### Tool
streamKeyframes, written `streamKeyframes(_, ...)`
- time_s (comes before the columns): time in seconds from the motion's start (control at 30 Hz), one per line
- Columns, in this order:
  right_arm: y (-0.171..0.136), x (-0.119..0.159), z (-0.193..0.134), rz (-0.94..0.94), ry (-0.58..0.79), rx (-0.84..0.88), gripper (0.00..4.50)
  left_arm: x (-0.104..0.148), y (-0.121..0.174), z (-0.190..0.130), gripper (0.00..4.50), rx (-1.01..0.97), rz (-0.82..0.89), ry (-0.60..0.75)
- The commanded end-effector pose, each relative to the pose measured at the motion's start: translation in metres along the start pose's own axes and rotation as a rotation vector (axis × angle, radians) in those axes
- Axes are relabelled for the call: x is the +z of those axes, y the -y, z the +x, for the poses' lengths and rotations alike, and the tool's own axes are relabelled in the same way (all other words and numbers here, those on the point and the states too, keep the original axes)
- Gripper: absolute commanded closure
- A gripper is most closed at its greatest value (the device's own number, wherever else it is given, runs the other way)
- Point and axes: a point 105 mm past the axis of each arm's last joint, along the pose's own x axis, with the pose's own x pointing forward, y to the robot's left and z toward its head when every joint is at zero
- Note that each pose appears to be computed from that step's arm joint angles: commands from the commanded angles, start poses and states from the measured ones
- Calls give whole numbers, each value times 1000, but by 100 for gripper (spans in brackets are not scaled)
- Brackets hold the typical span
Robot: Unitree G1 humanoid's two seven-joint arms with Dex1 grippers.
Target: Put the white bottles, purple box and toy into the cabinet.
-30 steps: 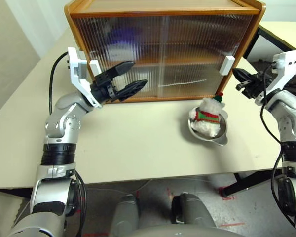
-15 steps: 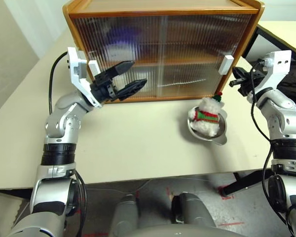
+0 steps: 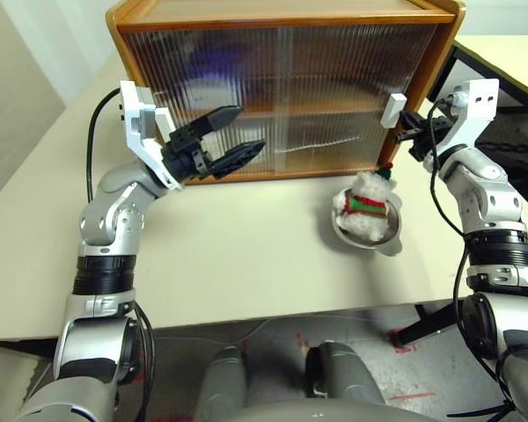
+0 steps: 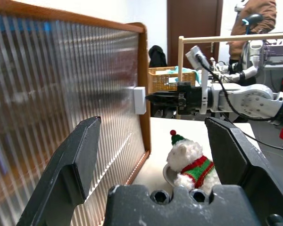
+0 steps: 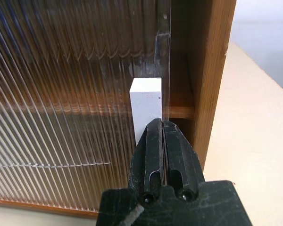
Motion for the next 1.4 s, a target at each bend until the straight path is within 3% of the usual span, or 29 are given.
streamKeyframes(0.03, 1, 8, 0, -28, 25, 13, 446, -2, 2, 1, 0, 0, -5, -6)
streamKeyframes(0.4, 18, 2, -18, -56, 1, -31, 446, -3, 2, 5, 0, -15, -11, 1)
streamKeyframes(0.83, 14, 2, 2, -50, 8, -12, 446, -1, 2, 4, 0, -9, -6, 2)
streamKeyframes(1.07, -5, 10, 9, -31, 34, 71, 446, -1, 2, 3, 0, 0, -3, 2)
streamKeyframes(1.2, -39, 12, 8, -5, 39, 218, 446, -1, 2, 3, 0, 5, -3, 4)
streamKeyframes(1.4, -68, 19, 12, 21, 47, 308, 446, 0, 1, 2, 0, 11, -3, 7)
